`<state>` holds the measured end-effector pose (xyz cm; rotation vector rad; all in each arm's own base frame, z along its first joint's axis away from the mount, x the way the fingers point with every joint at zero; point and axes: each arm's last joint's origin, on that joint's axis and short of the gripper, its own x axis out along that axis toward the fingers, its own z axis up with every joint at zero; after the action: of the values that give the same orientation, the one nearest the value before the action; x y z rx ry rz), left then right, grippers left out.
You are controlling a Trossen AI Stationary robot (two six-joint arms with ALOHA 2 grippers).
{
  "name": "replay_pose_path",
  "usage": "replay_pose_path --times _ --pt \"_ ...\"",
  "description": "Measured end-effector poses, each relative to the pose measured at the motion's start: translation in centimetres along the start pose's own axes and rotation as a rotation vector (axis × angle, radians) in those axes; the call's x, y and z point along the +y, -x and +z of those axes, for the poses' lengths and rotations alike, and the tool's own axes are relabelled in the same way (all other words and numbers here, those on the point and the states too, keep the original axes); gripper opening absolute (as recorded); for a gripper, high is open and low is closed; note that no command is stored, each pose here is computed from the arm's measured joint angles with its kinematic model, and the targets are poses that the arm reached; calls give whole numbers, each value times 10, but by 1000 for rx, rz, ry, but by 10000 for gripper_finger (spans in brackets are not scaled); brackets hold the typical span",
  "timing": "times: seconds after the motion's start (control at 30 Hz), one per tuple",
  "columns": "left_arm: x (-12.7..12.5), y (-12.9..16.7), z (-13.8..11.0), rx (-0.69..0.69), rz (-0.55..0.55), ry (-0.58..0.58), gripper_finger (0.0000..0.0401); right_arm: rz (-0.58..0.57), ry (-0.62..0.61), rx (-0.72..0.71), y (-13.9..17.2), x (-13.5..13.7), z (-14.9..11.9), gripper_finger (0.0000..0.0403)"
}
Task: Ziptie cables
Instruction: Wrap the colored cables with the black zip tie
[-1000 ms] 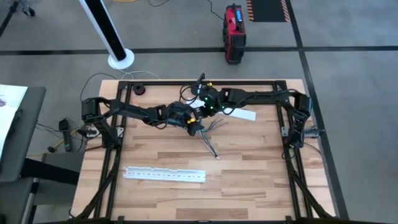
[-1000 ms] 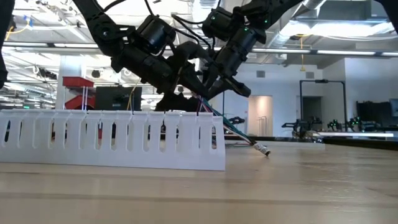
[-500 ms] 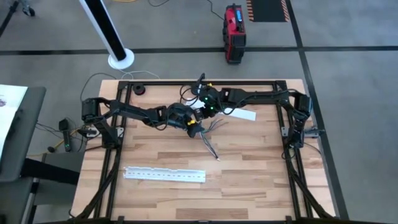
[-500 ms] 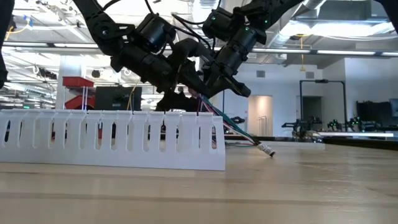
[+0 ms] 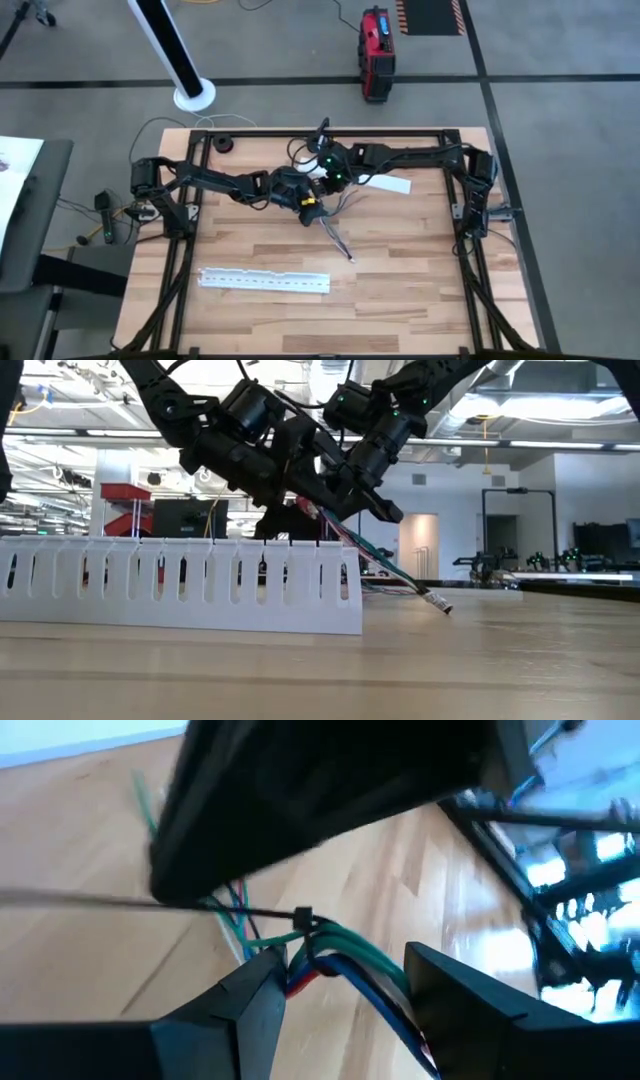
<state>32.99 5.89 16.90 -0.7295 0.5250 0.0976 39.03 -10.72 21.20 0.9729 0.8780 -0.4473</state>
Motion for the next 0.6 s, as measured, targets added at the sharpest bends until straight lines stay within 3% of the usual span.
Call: replay_pose_path --times 0.2,0.33,0.5,0.6 --pt "2 0 -3 41 17 -8 197 -4 3 10 -5 -2 0 35" --pt "1 0 -5 95 -28 -20 197 -2 61 -4 -2 -3 3 30" --pt "-6 0 -3 116 -159 -121 197 95 109 57 4 -7 9 50" --pt "-6 0 -3 119 -175 -141 197 173 120 127 6 -11 12 77"
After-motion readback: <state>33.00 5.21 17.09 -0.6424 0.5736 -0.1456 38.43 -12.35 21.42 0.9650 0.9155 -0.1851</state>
